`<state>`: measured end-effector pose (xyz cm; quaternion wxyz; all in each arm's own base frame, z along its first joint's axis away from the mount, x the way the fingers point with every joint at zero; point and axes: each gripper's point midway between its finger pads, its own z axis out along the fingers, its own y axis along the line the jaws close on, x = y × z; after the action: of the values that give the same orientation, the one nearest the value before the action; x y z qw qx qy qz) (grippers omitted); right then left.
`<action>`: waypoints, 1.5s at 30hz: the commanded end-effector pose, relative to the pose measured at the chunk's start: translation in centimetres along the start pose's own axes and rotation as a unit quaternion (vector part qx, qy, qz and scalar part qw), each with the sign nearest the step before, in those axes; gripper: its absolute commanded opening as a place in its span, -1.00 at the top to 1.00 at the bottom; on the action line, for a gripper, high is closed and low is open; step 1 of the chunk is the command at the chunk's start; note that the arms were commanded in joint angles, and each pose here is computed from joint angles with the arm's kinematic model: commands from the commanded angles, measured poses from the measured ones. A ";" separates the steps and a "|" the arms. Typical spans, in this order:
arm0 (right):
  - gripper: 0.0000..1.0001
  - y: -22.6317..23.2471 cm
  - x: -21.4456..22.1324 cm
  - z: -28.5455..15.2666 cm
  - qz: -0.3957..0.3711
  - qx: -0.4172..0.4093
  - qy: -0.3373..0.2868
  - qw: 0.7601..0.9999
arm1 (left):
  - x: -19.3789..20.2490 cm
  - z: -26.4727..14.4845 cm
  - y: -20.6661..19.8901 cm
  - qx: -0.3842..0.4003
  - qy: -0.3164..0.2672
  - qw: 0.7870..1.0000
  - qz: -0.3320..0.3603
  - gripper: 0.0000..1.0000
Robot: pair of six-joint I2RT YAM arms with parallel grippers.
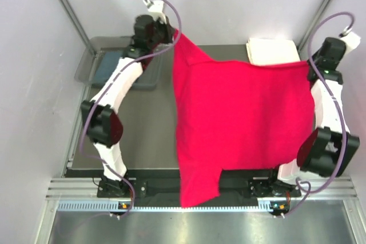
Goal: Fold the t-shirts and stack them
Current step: Flatten the tshirt out
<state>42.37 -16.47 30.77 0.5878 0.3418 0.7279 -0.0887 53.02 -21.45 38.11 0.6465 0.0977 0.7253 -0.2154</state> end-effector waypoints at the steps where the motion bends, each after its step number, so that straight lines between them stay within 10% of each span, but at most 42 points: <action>1: 1.00 0.7 1.5 4.3 -0.019 -0.004 -0.024 1.000 | 2.1 4.4 1.0 0.018 -0.037 0.999 0.013 1.00; 7: 1.00 0.4 8.5 11.7 -0.057 0.011 0.037 0.998 | 14.0 11.8 3.4 0.020 0.030 0.999 -0.026 1.00; 17: 1.00 -3.1 9.2 11.9 -0.071 0.079 0.045 0.993 | 16.8 13.5 2.1 0.041 0.040 0.994 -0.096 1.00; 24: 1.00 -2.8 9.3 12.7 -0.101 0.072 0.067 0.990 | 9.6 10.4 -0.3 0.041 0.012 0.993 -0.107 1.00; 39: 1.00 -4.2 11.1 10.5 -0.099 0.091 0.124 0.983 | 8.7 2.4 -4.3 -0.011 0.102 0.984 -0.149 1.00; 45: 1.00 -4.1 10.0 9.1 -0.090 0.091 0.125 0.984 | 1.5 -2.4 -1.2 -0.169 0.018 0.983 -0.070 1.00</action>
<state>46.82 -20.16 12.97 0.4075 0.3230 0.8383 -0.1640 52.14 -26.87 27.22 0.5305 -0.0088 0.8225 -0.2051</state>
